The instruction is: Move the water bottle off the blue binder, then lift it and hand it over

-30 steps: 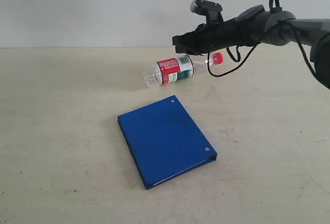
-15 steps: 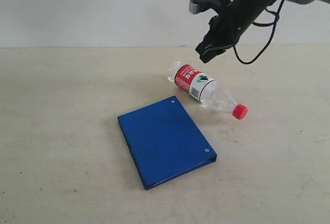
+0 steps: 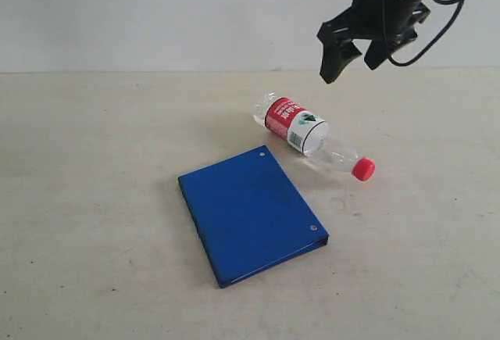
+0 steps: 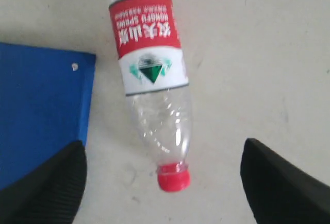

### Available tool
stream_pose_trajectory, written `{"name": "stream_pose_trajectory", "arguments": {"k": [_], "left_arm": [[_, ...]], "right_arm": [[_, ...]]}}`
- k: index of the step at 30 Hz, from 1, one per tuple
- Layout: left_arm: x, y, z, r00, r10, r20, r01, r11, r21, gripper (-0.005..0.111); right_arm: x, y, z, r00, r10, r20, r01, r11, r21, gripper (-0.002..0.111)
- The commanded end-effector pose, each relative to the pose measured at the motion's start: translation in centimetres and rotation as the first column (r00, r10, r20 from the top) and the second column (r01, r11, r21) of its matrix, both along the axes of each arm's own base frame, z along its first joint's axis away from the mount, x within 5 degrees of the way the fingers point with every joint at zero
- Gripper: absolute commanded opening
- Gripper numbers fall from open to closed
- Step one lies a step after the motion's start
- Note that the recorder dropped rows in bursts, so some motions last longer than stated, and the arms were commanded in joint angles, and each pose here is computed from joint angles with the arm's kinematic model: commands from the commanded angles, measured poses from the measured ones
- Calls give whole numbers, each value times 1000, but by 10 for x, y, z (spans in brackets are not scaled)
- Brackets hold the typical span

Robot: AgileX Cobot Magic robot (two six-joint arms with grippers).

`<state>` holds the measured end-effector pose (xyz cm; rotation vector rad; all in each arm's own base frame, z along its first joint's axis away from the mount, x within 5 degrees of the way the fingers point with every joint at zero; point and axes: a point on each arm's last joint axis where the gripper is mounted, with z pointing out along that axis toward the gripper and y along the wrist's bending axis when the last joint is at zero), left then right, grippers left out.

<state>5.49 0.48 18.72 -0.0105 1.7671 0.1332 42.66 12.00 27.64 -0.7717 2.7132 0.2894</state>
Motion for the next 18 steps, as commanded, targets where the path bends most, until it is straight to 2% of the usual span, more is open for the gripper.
{"name": "stream_pose_trajectory", "arguments": {"k": [1,4,8,11,14,18], "left_arm": [[0,-1,2,1000,-8,13,8,1000,-5,4],[0,-1,2,1000,-8,13,8,1000,-5,4],[0,-1,2,1000,-8,13,8,1000,-5,4],[0,-1,2,1000,-8,13,8,1000,-5,4],[0,-1,2,1000,-8,13,8,1000,-5,4],[0,-1,2,1000,-8,13,8,1000,-5,4]], "right_arm": [[-34,-7,-7,995,-10,-97,10,1000,-4,72],[-56,-11,-14,989,31,-142,-33,999,-13,72],[-72,-7,-29,973,54,-223,-42,997,57,72],[-78,-11,-47,960,82,-268,-81,997,14,72],[-76,-17,-56,970,47,-240,-61,997,-53,72],[-67,-15,-58,988,24,-150,-29,999,-33,72]]}}
